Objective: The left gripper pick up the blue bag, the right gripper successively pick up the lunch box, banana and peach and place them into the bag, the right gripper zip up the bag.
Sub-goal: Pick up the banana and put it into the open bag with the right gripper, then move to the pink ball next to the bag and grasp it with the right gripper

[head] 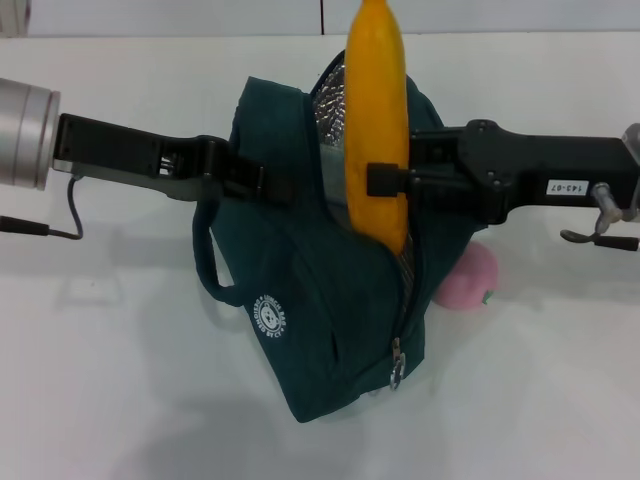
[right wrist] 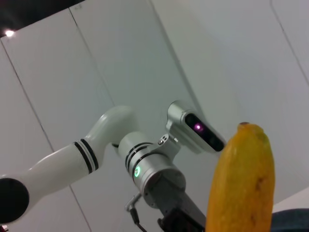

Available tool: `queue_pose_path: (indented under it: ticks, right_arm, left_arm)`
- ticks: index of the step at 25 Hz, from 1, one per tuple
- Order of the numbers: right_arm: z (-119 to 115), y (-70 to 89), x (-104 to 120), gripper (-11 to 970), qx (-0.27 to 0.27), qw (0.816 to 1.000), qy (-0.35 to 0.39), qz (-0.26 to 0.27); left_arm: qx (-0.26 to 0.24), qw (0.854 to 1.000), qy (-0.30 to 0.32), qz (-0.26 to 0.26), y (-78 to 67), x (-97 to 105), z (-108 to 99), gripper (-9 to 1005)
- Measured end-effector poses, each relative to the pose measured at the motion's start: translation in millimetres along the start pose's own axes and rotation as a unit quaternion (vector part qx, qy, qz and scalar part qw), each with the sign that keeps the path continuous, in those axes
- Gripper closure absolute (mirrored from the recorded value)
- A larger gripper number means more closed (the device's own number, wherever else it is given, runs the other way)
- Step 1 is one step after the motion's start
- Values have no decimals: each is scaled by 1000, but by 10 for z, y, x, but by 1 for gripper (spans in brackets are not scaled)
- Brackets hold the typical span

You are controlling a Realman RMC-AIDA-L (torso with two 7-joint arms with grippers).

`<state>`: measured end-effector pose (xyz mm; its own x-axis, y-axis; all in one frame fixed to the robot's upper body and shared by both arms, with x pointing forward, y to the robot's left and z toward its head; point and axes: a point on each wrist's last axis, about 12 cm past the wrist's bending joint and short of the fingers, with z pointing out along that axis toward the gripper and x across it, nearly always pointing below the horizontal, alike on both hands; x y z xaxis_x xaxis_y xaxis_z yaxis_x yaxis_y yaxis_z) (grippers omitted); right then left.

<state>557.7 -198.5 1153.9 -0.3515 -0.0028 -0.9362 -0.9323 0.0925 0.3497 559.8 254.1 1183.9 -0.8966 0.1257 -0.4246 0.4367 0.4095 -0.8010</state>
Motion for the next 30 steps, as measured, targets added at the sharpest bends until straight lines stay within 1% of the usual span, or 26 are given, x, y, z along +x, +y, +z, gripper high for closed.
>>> queue_pose_path:
  ticks: [9,13,14,16,19,22,26,30]
  right_arm:
    - [-14,-18,2,462,10,1000,-6,2]
    - [-61,-15,-28,248,10,1000,-18,0]
    - [-94,-12,-50,194,12,1000,-28,-1]
    - [-193,14,-102,151,9,998,-57,-8]
    - [-433,71,-199,87,10,993,-112,-26]
    - [-656,95,-202,88,28,990,-132,-36]
    - [-879,113,-95,89,61,991,-106,-59]
    - [-947,93,117,90,94,992,-48,-70]
  left_arm:
    - [0,1000,0,0,-6,0,-1,953]
    - [0,1000,0,0,-6,-1,0,953]
    - [0,1000,0,-1,-5,0,0,953]
    - [0,1000,0,-1,-3,3,-1,953]
    - [0,1000,0,-2,8,18,-4,953]
    - [-1,1000,0,-2,21,33,-9,953]
    - [-5,1000,-1,1,41,51,-15,952]
    - [-8,1000,-6,-2,72,79,-26,952]
